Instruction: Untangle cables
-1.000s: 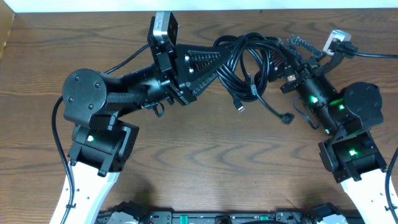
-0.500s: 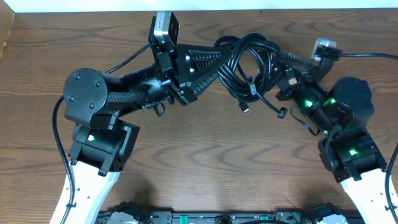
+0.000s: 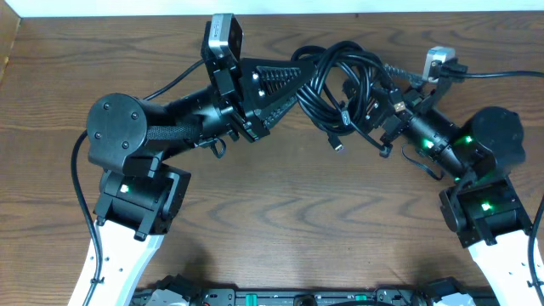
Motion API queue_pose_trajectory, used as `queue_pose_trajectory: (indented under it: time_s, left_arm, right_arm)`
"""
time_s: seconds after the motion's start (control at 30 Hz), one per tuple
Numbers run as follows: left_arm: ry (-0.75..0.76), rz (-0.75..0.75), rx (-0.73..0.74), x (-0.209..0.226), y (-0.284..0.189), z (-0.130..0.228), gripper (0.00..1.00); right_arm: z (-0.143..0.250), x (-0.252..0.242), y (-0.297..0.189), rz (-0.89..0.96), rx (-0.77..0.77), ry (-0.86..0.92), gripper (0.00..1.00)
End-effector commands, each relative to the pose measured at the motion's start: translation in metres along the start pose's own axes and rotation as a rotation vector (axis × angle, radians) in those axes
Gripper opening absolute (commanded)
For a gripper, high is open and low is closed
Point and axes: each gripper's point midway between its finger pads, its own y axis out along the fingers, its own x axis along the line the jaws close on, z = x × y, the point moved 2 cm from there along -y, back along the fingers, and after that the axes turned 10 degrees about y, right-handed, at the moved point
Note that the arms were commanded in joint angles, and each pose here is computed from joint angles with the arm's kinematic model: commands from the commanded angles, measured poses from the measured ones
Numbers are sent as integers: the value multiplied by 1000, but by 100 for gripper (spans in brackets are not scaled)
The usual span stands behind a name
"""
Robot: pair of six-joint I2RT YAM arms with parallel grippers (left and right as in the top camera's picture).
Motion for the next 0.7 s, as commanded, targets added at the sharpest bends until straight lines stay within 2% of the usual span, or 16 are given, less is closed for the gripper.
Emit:
queue_pose_trajectory:
  time_s: [0.0, 0.33, 0.5, 0.67]
  left_arm:
    - [53, 36, -38, -18, -5, -3, 8]
    - [55, 33, -36, -18, -6, -3, 8]
    - [47, 39, 5, -18, -1, 7, 8]
    - [33, 51, 63, -19, 7, 24, 7]
  right_arm:
    - [-2, 16, -5, -63, 10, -16, 93]
    - [-38, 22, -12, -46, -188, 51, 96]
    - [-52, 30, -14, -74, -261, 24, 96]
    - [-61, 27, -12, -67, -309, 20, 99]
